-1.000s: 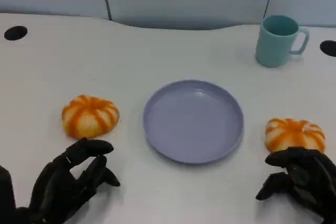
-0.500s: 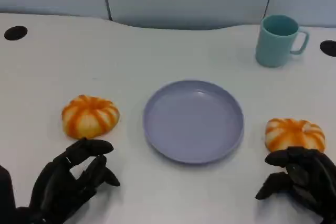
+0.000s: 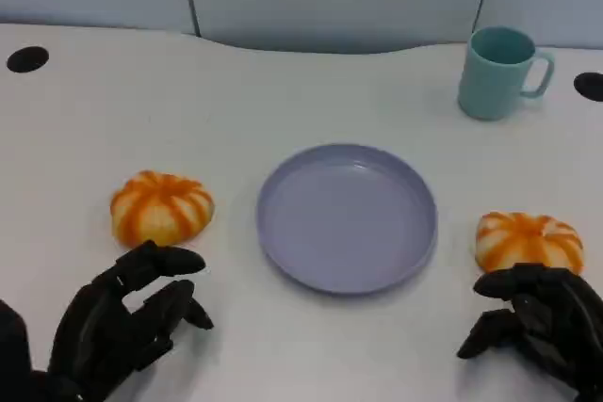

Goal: Grasp the bread from the table and place it into the plate.

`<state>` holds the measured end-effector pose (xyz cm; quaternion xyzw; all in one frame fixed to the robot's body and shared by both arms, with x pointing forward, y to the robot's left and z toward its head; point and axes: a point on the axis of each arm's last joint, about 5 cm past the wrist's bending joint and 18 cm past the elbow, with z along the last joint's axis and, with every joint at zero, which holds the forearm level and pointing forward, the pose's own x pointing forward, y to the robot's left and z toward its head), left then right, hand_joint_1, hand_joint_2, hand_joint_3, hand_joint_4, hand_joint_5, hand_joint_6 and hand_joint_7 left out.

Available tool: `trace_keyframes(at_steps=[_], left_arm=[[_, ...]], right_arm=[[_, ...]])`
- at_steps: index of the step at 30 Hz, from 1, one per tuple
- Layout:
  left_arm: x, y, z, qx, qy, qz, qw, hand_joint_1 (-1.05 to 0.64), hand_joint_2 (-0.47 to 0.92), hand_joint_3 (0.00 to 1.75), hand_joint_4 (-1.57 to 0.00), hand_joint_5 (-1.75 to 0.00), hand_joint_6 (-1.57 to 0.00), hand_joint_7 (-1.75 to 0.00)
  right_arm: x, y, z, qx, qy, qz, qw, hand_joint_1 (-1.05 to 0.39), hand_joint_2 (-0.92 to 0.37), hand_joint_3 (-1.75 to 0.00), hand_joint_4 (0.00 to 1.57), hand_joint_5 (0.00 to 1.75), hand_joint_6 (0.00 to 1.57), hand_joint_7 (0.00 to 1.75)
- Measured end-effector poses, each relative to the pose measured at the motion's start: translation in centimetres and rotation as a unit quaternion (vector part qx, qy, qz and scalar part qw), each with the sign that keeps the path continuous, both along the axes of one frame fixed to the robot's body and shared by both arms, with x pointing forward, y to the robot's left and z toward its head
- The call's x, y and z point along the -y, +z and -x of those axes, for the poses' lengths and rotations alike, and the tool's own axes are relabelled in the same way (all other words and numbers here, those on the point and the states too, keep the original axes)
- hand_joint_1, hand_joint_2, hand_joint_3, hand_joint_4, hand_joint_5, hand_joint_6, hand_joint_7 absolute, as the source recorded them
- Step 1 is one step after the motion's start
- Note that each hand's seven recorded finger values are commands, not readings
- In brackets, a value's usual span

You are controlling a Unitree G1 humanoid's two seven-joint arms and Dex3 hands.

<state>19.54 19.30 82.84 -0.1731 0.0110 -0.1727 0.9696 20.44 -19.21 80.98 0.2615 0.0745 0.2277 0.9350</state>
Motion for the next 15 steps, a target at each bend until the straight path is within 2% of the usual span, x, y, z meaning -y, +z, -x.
trace_keyframes(at_steps=[2, 5, 8, 11, 13, 15], left_arm=[[0.1, 0.3, 0.0, 0.031, -0.007, -0.045, 0.999, -0.39, 0.91, 0.2, -0.32, -1.21, -0.43, -0.63], [-0.1, 1.2, -0.1, 0.078, -0.015, -0.11, 0.991, -0.37, 0.92, 0.17, -0.25, -1.1, -0.44, -0.46], [-0.2, 2.0, -0.2, 0.115, -0.014, -0.166, 0.979, -0.46, 0.92, 0.06, -0.24, -0.91, -0.48, -0.23], [-0.3, 3.1, -0.4, 0.149, -0.008, -0.234, 0.961, -0.49, 0.91, 0.02, -0.2, -0.86, -0.49, -0.15], [-0.3, 3.6, -0.5, 0.166, -0.001, -0.263, 0.95, -0.45, 0.91, 0.01, -0.09, -0.85, -0.44, -0.08], [-0.4, 4.3, -0.6, 0.191, -0.005, -0.307, 0.932, -0.39, 0.9, 0.0, -0.06, -0.85, -0.4, -0.04]], right_arm=[[-0.1, 0.03, 0.0, 0.001, 0.002, 0.0, 1.0, -0.96, -0.7, 0.0, 1.57, 0.38, 1.52, 0.0], [-0.2, 0.13, 0.0, 0.004, 0.004, 0.001, 1.0, -0.95, -0.7, 0.0, 1.57, 0.37, 1.52, 0.0], [-0.2, 0.2, 0.0, 0.006, 0.006, 0.0, 1.0, -0.94, -0.69, 0.0, 1.57, 0.36, 1.52, 0.0], [-0.2, 0.15, 0.1, 0.002, 0.007, -0.002, 1.0, -0.95, -0.7, 0.0, 1.57, 0.35, 1.51, 0.0], [-0.2, 0.18, 0.1, 0.002, 0.007, -0.002, 1.0, -0.95, -0.7, 0.0, 1.57, 0.35, 1.51, 0.0], [-0.2, 0.31, 0.1, 0.005, 0.006, 0.0, 1.0, -0.95, -0.7, 0.0, 1.57, 0.35, 1.51, 0.0]])
